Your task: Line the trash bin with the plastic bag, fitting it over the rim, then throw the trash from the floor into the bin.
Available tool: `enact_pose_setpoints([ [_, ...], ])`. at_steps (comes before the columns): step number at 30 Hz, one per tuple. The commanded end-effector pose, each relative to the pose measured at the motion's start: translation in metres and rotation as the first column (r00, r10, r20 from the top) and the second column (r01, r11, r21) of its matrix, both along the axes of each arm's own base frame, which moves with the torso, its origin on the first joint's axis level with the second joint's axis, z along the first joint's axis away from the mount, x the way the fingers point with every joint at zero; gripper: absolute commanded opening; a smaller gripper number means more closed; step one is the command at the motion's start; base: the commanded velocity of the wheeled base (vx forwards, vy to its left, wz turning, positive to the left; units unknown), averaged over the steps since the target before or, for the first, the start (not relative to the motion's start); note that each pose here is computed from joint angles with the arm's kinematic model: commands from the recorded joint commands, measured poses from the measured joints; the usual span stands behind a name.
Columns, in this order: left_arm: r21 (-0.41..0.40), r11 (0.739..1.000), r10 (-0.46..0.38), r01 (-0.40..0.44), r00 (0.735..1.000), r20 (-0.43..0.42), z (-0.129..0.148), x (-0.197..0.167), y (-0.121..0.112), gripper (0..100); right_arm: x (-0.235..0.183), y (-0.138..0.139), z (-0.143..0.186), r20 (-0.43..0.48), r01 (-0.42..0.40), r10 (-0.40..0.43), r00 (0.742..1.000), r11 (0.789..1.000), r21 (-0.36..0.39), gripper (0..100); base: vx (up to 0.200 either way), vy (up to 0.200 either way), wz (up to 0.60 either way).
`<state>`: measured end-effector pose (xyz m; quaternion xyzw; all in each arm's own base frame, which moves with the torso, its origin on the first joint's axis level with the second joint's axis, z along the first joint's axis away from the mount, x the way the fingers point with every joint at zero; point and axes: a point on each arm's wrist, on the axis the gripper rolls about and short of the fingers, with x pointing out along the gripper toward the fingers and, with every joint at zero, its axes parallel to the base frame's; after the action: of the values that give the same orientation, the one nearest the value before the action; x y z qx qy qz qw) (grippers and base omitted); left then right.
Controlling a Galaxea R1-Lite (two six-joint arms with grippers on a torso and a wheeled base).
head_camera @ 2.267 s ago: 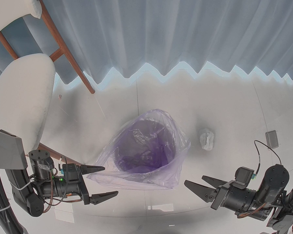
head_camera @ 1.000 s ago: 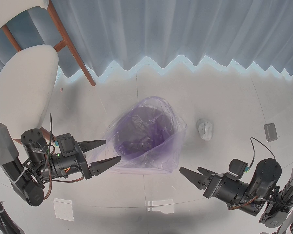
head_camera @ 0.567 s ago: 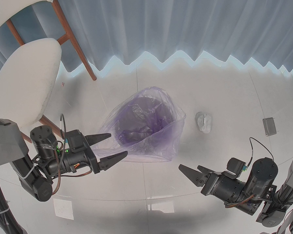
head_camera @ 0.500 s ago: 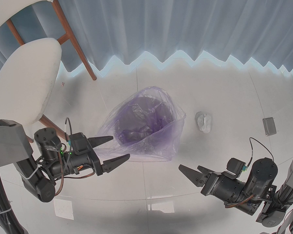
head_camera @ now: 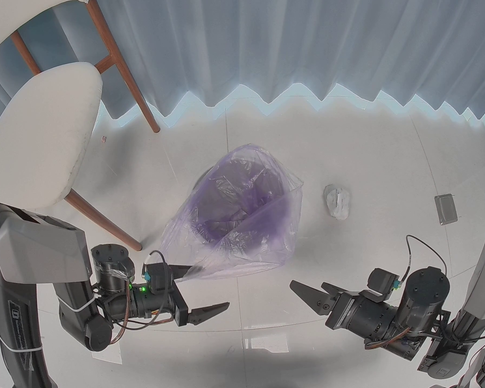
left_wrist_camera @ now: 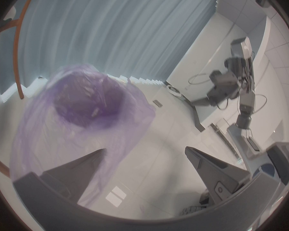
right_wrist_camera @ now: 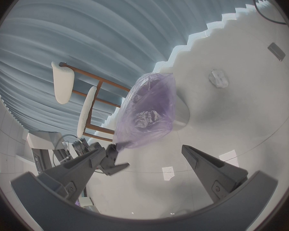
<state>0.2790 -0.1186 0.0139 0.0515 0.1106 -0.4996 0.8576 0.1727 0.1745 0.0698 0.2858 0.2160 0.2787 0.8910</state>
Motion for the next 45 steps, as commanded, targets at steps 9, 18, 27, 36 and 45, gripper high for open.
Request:
enact_pose_setpoints([
  [9,0.025,0.998,-0.060,0.061,0.997,-0.044,-0.015,-0.009,-0.008,100,0.076,0.043,0.008,0.017,0.133,-0.132,0.991,0.988,-0.078,100,0.000,0.000,0.00],
  [18,-0.006,0.993,-0.118,0.118,0.992,0.046,0.016,-0.021,-0.021,100,0.084,0.058,-0.010,0.054,0.132,-0.123,0.991,0.963,-0.235,100,0.000,0.000,0.00],
  [27,-0.065,0.988,-0.125,0.142,0.969,0.215,0.068,-0.030,-0.018,100,0.066,0.058,-0.010,0.159,0.108,-0.067,0.985,0.958,-0.267,100,0.000,0.000,0.00],
  [36,-0.043,0.970,-0.227,0.239,0.956,0.185,0.062,-0.052,-0.030,100,0.064,0.067,0.016,0.272,0.101,-0.043,0.961,0.974,-0.203,100,0.000,0.000,0.00],
  [45,-0.037,0.955,-0.283,0.294,0.943,0.173,0.060,-0.062,-0.032,100,0.056,0.059,0.043,0.304,0.093,-0.043,0.952,0.984,-0.150,100,0.000,0.000,0.00],
])
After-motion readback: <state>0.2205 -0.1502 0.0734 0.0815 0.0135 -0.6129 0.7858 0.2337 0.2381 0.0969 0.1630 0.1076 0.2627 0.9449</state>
